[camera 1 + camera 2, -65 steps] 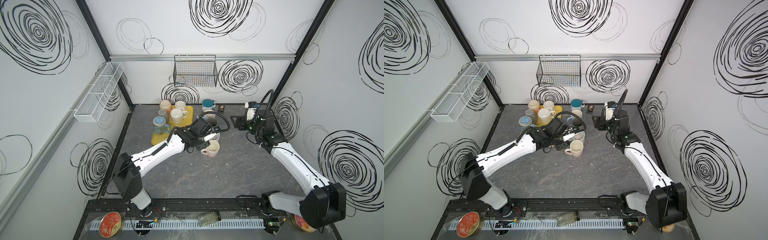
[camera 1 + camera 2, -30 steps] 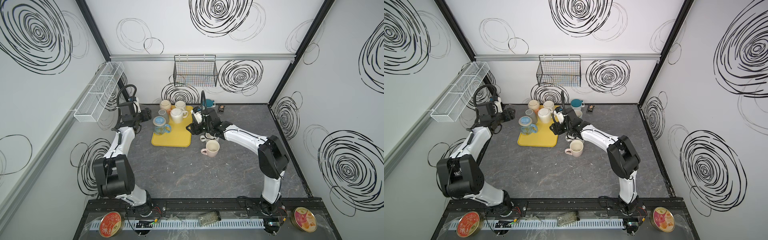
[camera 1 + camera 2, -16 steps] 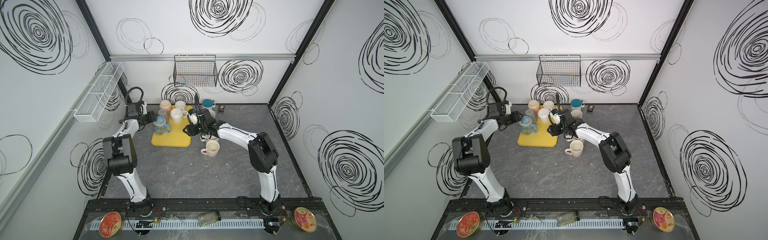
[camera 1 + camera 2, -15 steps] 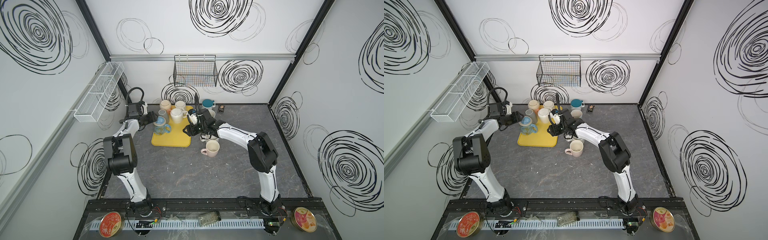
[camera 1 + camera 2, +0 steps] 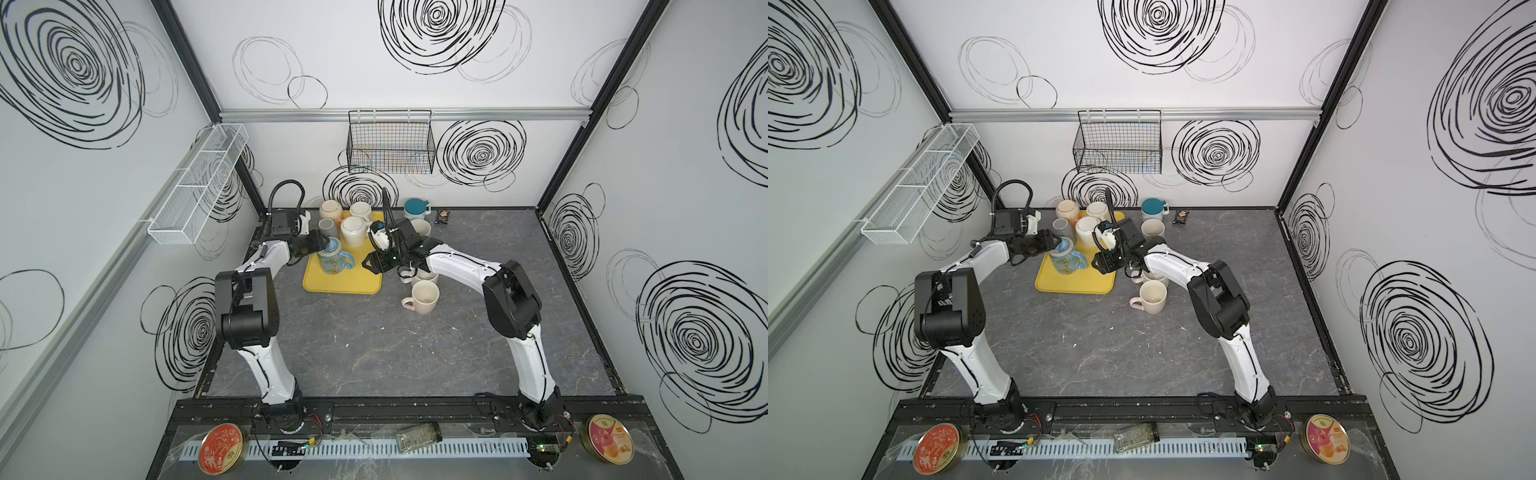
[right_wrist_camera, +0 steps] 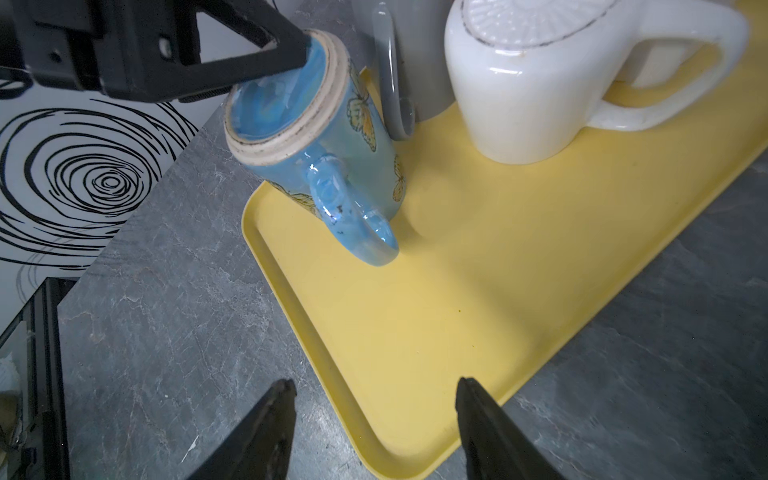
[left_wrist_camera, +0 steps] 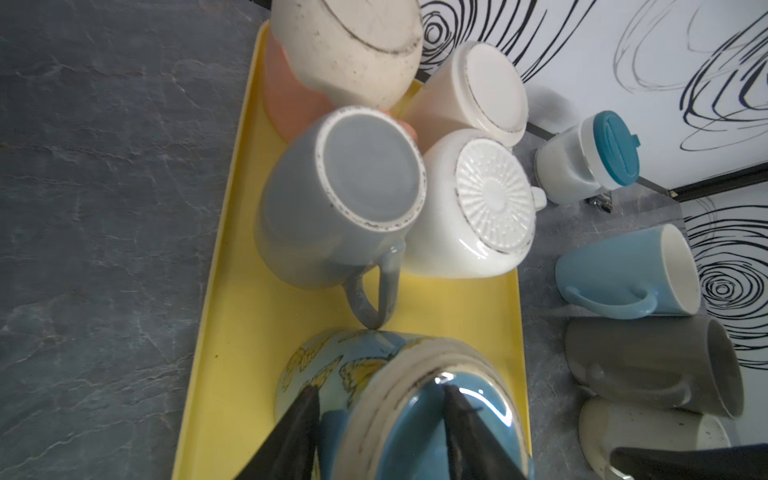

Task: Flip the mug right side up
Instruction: 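Lower the right gripper onto the upside-down light blue butterfly mug and grasp it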

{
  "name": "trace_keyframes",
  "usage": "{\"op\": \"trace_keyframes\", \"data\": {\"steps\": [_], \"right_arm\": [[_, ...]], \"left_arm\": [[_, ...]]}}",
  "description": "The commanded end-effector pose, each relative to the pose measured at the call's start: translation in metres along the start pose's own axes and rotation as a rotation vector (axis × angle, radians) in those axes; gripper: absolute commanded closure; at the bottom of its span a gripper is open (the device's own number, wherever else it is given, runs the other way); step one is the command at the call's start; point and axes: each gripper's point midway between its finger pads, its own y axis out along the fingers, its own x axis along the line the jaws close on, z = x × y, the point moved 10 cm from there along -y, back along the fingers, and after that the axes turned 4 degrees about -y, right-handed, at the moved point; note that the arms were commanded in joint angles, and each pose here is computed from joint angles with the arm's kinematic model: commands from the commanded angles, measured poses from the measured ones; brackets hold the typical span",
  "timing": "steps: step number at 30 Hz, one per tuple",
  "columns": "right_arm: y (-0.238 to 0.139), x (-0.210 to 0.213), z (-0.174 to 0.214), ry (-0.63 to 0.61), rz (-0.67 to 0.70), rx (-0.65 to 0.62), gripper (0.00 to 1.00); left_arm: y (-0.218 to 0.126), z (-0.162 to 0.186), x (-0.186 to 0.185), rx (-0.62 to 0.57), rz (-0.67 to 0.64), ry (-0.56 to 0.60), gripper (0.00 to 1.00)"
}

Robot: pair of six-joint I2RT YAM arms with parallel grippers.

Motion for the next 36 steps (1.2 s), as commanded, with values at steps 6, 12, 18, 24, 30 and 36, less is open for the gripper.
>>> {"op": "trace_keyframes", "data": {"steps": [6, 12, 18, 24, 30, 36], "right_arm": [[0.01, 0.001, -0.007, -0.083, 0.002, 0.057, 0.35], [0.017, -0.003, -0.012, -0.127, 0.016, 0.091, 0.34], [0.027, -0.007, -0.01, -0.158, 0.057, 0.149, 0.39], [0.031, -0.001, -0.01, -0.237, 0.135, 0.183, 0.63], [0.034, 0.012, -0.011, -0.377, 0.261, 0.219, 0.92], [0.026, 0.027, -0.016, -0.455, 0.382, 0.221, 1.0]], "left_arm": [[0.001, 0.013, -0.035, 0.023, 0.068, 0.047, 0.5], [0.008, 0.02, -0.052, 0.053, 0.111, 0.07, 0.51], [0.012, 0.026, -0.064, 0.074, 0.135, 0.097, 0.52], [0.007, 0.029, -0.069, 0.076, 0.133, 0.115, 0.52], [-0.003, 0.035, -0.07, 0.061, 0.124, 0.127, 0.49], [-0.023, 0.042, -0.062, 0.011, 0.122, 0.106, 0.43]]}}
